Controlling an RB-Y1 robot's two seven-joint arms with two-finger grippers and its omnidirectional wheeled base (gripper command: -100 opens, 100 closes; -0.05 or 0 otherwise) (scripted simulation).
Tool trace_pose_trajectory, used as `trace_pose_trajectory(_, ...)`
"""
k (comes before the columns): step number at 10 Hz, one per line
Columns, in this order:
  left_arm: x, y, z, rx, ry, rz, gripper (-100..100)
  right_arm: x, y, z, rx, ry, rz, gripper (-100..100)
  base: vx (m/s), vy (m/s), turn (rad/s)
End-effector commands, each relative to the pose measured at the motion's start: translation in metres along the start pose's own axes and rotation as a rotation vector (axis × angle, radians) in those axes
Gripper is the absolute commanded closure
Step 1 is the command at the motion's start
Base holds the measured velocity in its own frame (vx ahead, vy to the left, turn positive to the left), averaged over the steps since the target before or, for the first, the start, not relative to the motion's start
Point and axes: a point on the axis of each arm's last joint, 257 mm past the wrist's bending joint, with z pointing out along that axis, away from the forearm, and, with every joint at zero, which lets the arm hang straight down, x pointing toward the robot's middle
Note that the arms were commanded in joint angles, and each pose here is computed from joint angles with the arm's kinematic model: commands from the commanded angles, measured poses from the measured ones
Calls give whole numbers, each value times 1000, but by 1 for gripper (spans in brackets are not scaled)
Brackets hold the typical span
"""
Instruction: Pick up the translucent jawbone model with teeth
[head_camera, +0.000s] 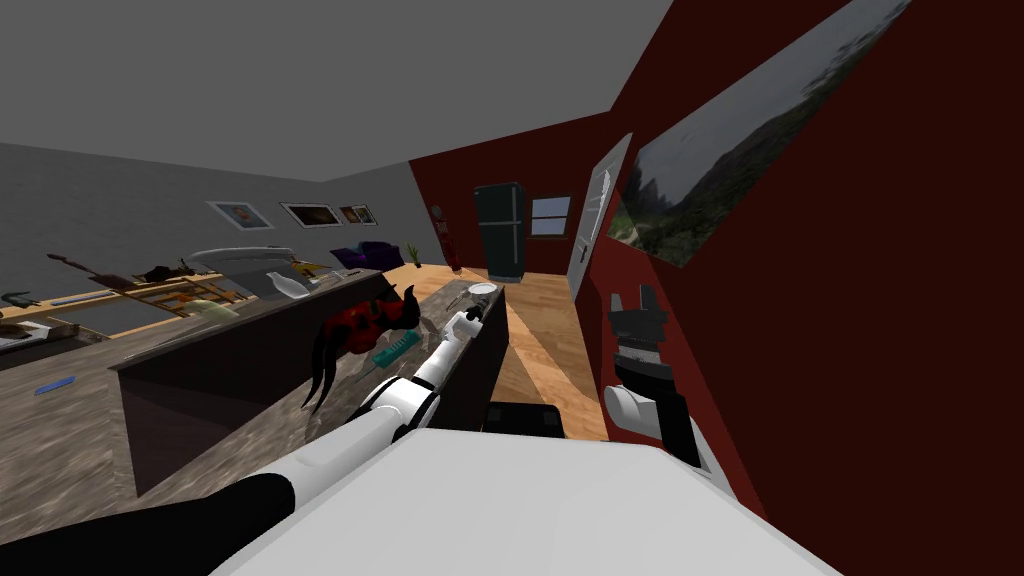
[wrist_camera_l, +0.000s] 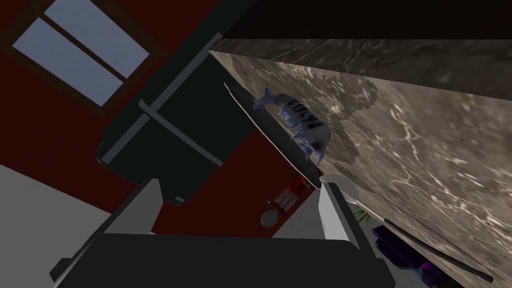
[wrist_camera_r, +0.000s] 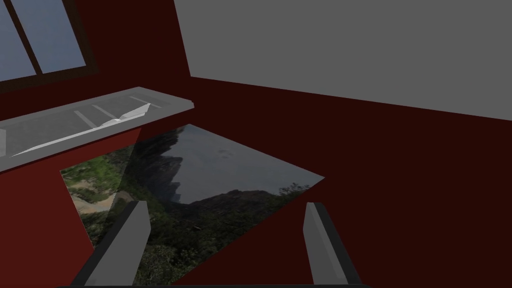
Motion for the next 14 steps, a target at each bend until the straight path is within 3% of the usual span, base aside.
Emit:
trace_pose_trajectory(1,0,10,6,-44,11,38,-100,0,0,0,0,0,0,0,20,-1,-23)
trace_pose_trajectory(6,-4,31,15,-119,25,99,-100,0,0,0,0,0,0,0,24,0,-17)
trace_pose_trajectory(13,-27,82,23,-284,40,229,-100,0,0,0,0,0,0,0,37,1,-26)
trace_pose_trajectory(14,-24,75,24,-265,38,216,-100,0,0,0,0,0,0,0,18,1,-6)
